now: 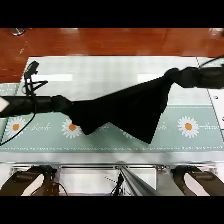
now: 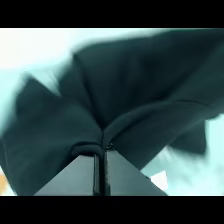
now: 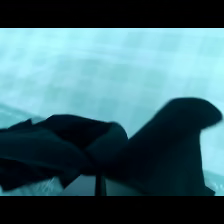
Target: Fold the shirts.
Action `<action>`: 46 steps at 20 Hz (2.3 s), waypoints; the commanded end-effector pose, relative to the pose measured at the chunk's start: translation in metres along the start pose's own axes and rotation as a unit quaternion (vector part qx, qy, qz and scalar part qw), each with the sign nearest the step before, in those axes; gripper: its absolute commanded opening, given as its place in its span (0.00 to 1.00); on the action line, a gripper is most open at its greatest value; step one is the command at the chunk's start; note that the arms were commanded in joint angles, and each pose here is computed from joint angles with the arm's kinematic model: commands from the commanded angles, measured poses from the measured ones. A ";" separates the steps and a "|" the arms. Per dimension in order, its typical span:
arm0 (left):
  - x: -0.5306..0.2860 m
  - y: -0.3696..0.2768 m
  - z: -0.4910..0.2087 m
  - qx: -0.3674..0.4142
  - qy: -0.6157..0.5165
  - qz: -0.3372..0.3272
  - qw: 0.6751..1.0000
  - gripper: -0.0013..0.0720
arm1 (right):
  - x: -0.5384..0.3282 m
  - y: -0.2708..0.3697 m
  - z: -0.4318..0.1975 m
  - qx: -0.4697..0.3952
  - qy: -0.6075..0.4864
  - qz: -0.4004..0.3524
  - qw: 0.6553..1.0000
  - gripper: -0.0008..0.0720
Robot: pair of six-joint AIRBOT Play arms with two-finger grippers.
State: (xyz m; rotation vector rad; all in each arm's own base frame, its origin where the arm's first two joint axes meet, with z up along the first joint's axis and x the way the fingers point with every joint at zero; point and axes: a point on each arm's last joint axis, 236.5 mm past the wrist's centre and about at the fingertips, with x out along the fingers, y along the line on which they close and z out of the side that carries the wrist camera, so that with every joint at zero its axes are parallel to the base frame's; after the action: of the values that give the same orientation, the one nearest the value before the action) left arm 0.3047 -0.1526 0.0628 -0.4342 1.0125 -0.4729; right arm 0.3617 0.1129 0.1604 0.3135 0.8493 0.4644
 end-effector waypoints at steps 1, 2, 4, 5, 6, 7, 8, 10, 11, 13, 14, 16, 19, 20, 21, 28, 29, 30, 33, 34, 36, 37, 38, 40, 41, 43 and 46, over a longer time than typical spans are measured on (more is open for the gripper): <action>0.041 0.046 0.035 -0.033 -0.072 0.047 0.996 0.05 | 0.071 -0.043 0.010 0.073 0.014 -0.001 0.997 0.04; 0.053 0.051 0.032 -0.051 -0.056 0.045 0.996 0.05 | 0.087 -0.046 0.010 0.096 0.026 0.014 0.995 0.04; 0.075 0.052 0.015 -0.084 -0.004 0.028 0.996 0.39 | 0.115 -0.050 0.007 0.138 0.047 0.039 0.989 0.08; 0.082 0.049 0.001 -0.057 0.036 0.023 0.997 0.93 | 0.124 -0.056 0.004 0.147 0.056 0.037 0.987 0.44; 0.082 0.049 -0.014 -0.024 0.087 0.020 0.996 0.98 | 0.128 -0.061 0.003 0.159 0.060 0.034 0.985 0.80; 0.074 0.056 -0.020 -0.002 0.127 0.032 0.991 0.98 | 0.126 -0.065 0.005 0.167 0.061 0.033 0.984 0.88; 0.059 0.068 -0.022 0.003 0.159 0.053 0.986 0.98 | 0.117 -0.072 0.006 0.169 0.063 0.030 0.983 0.88; 0.024 0.092 -0.026 -0.008 0.198 0.086 0.977 0.98 | 0.085 -0.101 -0.010 0.159 0.101 0.006 0.982 0.87; 0.012 0.101 -0.031 -0.029 0.202 0.088 0.975 0.97 | 0.066 -0.123 -0.031 0.149 0.138 -0.027 0.979 0.87; 0.004 0.101 -0.050 -0.065 0.200 0.052 0.976 0.97 | 0.028 -0.171 -0.082 0.159 0.193 -0.107 0.962 0.87; 0.008 0.092 -0.064 -0.078 0.197 0.019 0.977 0.97 | 0.018 -0.185 -0.105 0.188 0.187 -0.127 0.956 0.87; 0.024 0.064 -0.094 -0.111 0.191 -0.063 0.973 0.97 | 0.020 -0.185 -0.146 0.256 0.146 -0.121 0.948 0.86; 0.054 0.051 -0.128 -0.168 0.167 -0.104 0.966 0.97 | 0.033 -0.158 -0.204 0.284 0.124 -0.096 0.946 0.86; 0.061 0.048 -0.132 -0.176 0.158 -0.107 0.966 0.97 | 0.034 -0.151 -0.214 0.290 0.122 -0.090 0.945 0.86; 0.068 0.046 -0.139 -0.173 0.157 -0.103 0.967 0.97 | 0.033 -0.147 -0.221 0.290 0.123 -0.088 0.945 0.86; 0.111 0.026 -0.138 -0.103 0.107 -0.047 0.988 0.74 | 0.030 -0.142 -0.229 0.284 0.130 -0.088 0.946 0.86; 0.111 0.021 -0.135 -0.093 0.106 -0.052 0.989 0.04 | 0.030 -0.139 -0.231 0.285 0.135 -0.084 0.945 0.86; 0.110 0.015 -0.130 -0.084 0.104 -0.060 0.989 0.05 | 0.030 -0.136 -0.236 0.289 0.144 -0.080 0.943 0.86; 0.106 -0.001 -0.110 -0.072 0.096 -0.081 0.990 0.05 | 0.037 -0.122 -0.257 0.291 0.179 -0.071 0.937 0.86; 0.105 -0.005 -0.102 -0.068 0.089 -0.085 0.990 0.05 | 0.042 -0.113 -0.263 0.288 0.193 -0.064 0.936 0.86; 0.104 -0.011 -0.091 -0.061 0.078 -0.090 0.991 0.05 | 0.057 -0.106 -0.271 0.270 0.211 -0.070 0.937 0.86; 0.103 -0.013 -0.088 -0.058 0.076 -0.092 0.991 0.05 | 0.064 -0.102 -0.272 0.273 0.217 -0.068 0.935 0.86; 0.102 -0.015 -0.087 -0.057 0.077 -0.095 0.991 0.05 | 0.073 -0.094 -0.274 0.277 0.224 -0.056 0.933 0.86; 0.102 -0.016 -0.089 -0.057 0.081 -0.098 0.990 0.05 | 0.091 -0.076 -0.276 0.289 0.231 -0.028 0.929 0.86; 0.102 -0.016 -0.089 -0.057 0.081 -0.098 0.990 0.05 | 0.099 -0.068 -0.275 0.294 0.230 -0.014 0.928 0.86; 0.102 -0.017 -0.089 -0.057 0.081 -0.098 0.990 0.05 | 0.114 -0.053 -0.272 0.297 0.233 0.006 0.926 0.86; 0.102 -0.017 -0.089 -0.056 0.081 -0.099 0.990 0.05 | 0.131 -0.034 -0.258 0.270 0.243 0.026 0.931 0.61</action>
State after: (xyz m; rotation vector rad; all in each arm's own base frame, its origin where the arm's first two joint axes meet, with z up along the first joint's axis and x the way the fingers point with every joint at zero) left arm 0.2690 -0.2341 -0.0412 -0.6082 1.1640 -0.6339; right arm 0.2314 0.1455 -0.1037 0.7387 1.4633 0.2980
